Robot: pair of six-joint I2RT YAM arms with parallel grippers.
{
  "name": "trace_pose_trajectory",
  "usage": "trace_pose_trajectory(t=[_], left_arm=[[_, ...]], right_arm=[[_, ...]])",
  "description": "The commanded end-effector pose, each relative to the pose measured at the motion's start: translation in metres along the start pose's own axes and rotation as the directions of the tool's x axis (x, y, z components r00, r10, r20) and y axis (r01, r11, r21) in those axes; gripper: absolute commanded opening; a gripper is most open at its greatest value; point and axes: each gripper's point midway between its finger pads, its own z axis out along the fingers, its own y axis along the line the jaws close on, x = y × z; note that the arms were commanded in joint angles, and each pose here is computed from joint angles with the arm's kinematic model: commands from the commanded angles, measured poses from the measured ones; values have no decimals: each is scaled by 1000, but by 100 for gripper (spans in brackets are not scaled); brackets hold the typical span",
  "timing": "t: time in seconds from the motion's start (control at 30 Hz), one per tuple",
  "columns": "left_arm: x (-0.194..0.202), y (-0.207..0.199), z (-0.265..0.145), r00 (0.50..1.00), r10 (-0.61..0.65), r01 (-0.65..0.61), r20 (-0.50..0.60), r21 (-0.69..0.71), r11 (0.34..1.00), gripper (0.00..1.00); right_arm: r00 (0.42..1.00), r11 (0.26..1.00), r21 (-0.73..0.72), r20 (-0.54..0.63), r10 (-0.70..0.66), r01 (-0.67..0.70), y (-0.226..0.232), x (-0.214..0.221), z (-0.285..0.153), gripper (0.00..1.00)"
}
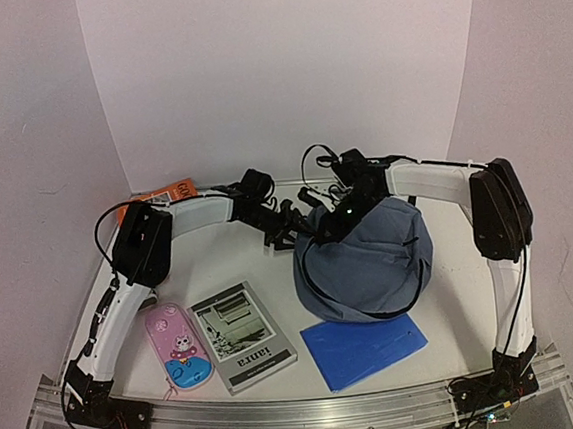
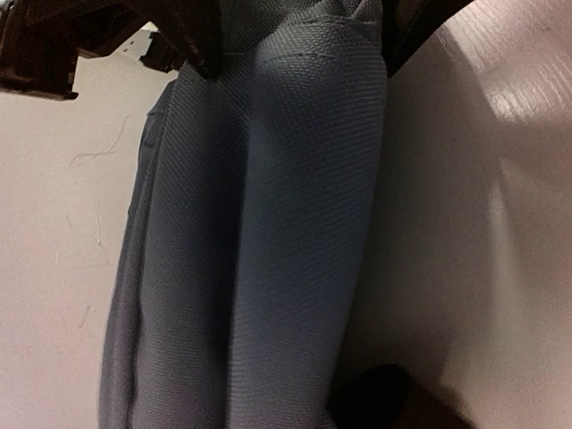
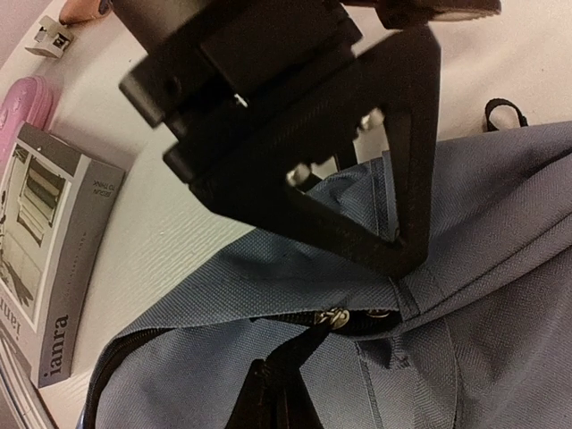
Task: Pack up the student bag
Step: Unzip the student bag at the center of the board.
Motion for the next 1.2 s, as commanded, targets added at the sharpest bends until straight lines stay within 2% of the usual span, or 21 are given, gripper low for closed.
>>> trace_pose_trajectory(t=[0.0, 0.13, 0.2, 0.47, 0.83, 0.87, 0.93, 1.0, 1.07, 1.17], left_arm=[[-17, -34, -11, 997, 46, -52, 53, 102, 993, 47], [-30, -38, -18, 995, 19, -31, 99, 127, 991, 11], [-39, -36, -24, 991, -25, 6, 133, 140, 990, 1], [-74, -12, -56, 938, -180, 137, 296, 163, 977, 0], [-96, 6, -79, 925, -231, 176, 303, 198, 964, 0], [-96, 5, -81, 928, -225, 170, 295, 202, 965, 2], [-94, -2, -86, 940, -192, 142, 280, 190, 971, 15], [-87, -12, -90, 950, -149, 108, 273, 160, 981, 40], [-75, -18, -97, 957, -120, 86, 264, 136, 987, 56], [-56, -25, -112, 960, -95, 70, 263, 104, 992, 66]], right_arm=[[994, 997, -32, 85, -66, 69, 28, -31, -37, 0], [994, 995, -62, 74, -78, 83, 43, -24, -43, 0], [994, 993, -73, 67, -85, 90, 50, -19, -49, 0], [995, 983, -156, 32, -96, 100, 87, 11, -70, 0], [992, 976, -205, -80, -98, 80, 108, 70, -73, 0], [992, 976, -202, -78, -95, 78, 107, 69, -73, 0], [994, 979, -193, -70, -81, 66, 104, 60, -69, 0], [997, 983, -174, -49, -62, 53, 96, 43, -63, 0], [998, 985, -163, -26, -54, 49, 91, 28, -57, 0], [999, 987, -152, 6, -49, 49, 84, 11, -49, 0]])
